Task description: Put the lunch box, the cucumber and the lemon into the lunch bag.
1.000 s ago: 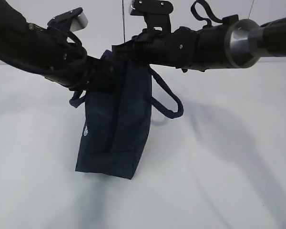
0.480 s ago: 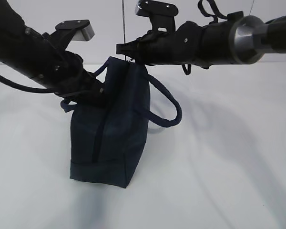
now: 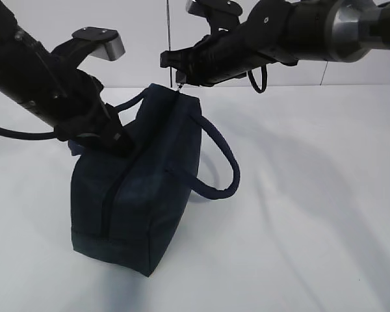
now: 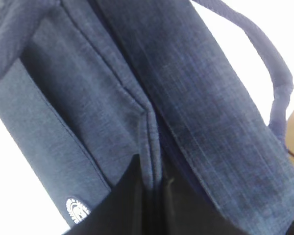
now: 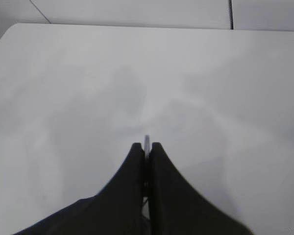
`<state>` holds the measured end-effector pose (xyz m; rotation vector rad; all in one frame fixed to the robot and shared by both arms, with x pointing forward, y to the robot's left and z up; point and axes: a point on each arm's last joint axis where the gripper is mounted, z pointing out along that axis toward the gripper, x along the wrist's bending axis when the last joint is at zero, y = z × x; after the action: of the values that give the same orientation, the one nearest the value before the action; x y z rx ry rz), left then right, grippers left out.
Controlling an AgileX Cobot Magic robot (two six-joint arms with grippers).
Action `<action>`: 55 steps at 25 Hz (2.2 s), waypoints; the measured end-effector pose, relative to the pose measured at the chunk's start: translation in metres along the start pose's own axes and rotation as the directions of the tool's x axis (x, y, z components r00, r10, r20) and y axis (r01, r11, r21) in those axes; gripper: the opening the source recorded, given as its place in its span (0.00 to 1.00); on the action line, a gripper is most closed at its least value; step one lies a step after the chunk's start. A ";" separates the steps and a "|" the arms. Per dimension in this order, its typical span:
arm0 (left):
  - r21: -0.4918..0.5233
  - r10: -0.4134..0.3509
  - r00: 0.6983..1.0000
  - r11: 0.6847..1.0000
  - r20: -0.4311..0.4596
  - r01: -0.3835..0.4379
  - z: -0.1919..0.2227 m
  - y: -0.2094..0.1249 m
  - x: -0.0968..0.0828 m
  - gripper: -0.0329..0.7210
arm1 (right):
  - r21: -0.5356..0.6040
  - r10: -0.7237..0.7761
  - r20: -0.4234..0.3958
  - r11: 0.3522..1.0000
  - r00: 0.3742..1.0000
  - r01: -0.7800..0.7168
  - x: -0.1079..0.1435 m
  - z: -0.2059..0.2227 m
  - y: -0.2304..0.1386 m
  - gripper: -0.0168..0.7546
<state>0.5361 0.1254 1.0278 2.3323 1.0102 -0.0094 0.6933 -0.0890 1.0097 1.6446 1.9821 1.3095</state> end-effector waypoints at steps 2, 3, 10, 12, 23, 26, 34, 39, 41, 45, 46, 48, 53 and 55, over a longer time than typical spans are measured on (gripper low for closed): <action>0.013 0.006 1.000 1.000 0.004 -0.006 -0.001 -0.001 -0.001 0.05 | 0.020 0.001 -0.003 1.000 1.000 0.000 0.000 0.000 -0.002 0.02; 0.019 0.007 1.000 1.000 0.006 -0.008 -0.001 -0.002 -0.001 0.05 | 0.031 0.003 -0.003 1.000 1.000 -0.003 -0.002 0.000 -0.002 0.02; 0.030 0.021 1.000 0.999 0.007 -0.021 -0.004 -0.003 -0.002 0.05 | 0.094 0.063 0.017 0.993 0.998 -0.064 -0.020 0.010 -0.011 0.02; 0.031 0.023 1.000 0.999 0.007 -0.023 -0.004 -0.003 -0.002 0.05 | 0.109 0.084 0.020 0.990 0.996 -0.086 -0.024 0.014 -0.015 0.02; 0.005 0.010 1.000 1.000 -0.001 -0.010 -0.009 0.003 -0.003 0.39 | 0.122 0.117 0.004 0.986 0.993 -0.116 -0.025 0.013 -0.011 0.02; -0.047 0.014 1.000 0.999 -0.011 -0.014 -0.015 0.013 -0.003 0.61 | 0.123 0.117 0.003 0.985 0.993 -0.117 -0.025 0.013 -0.011 0.02; -0.156 -0.020 1.000 0.988 -0.016 0.017 -0.025 0.042 -0.001 0.62 | 0.124 0.116 0.002 0.986 0.993 -0.115 -0.025 0.013 -0.011 0.02; -0.134 -0.084 0.996 0.987 0.005 0.083 -0.004 0.049 0.014 0.59 | 0.127 0.113 0.000 0.986 0.994 -0.112 -0.024 0.013 -0.012 0.02; -0.127 -0.103 0.995 0.987 0.012 0.104 0.003 0.050 0.019 0.54 | 0.126 0.114 -0.001 0.986 0.994 -0.112 -0.024 0.013 -0.012 0.02; -0.114 -0.132 0.991 0.985 0.016 0.133 0.015 0.051 0.029 0.40 | 0.126 0.115 -0.002 0.985 0.993 -0.114 -0.024 0.013 -0.012 0.02; -0.103 -0.138 0.990 0.985 0.017 0.139 0.019 0.050 0.031 0.37 | 0.126 0.115 -0.002 0.985 0.993 -0.114 -0.024 0.013 -0.012 0.02; -0.087 -0.148 0.989 0.985 0.017 0.149 0.026 0.048 0.035 0.28 | 0.126 0.116 -0.003 0.985 0.993 -0.114 -0.024 0.013 -0.012 0.02; -0.098 -0.138 0.990 0.986 0.006 0.138 0.030 0.048 0.037 0.05 | 0.124 0.118 0.000 0.985 0.993 -0.117 -0.026 0.012 -0.011 0.02; -0.097 -0.136 0.991 0.986 0.006 0.136 0.030 0.048 0.038 0.04 | 0.127 0.118 0.001 0.985 0.993 -0.117 -0.026 0.013 -0.012 0.02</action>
<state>0.6015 0.1086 1.0189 2.1720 1.1430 -0.0130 0.7032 -0.1056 0.9845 1.8429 2.0383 1.2525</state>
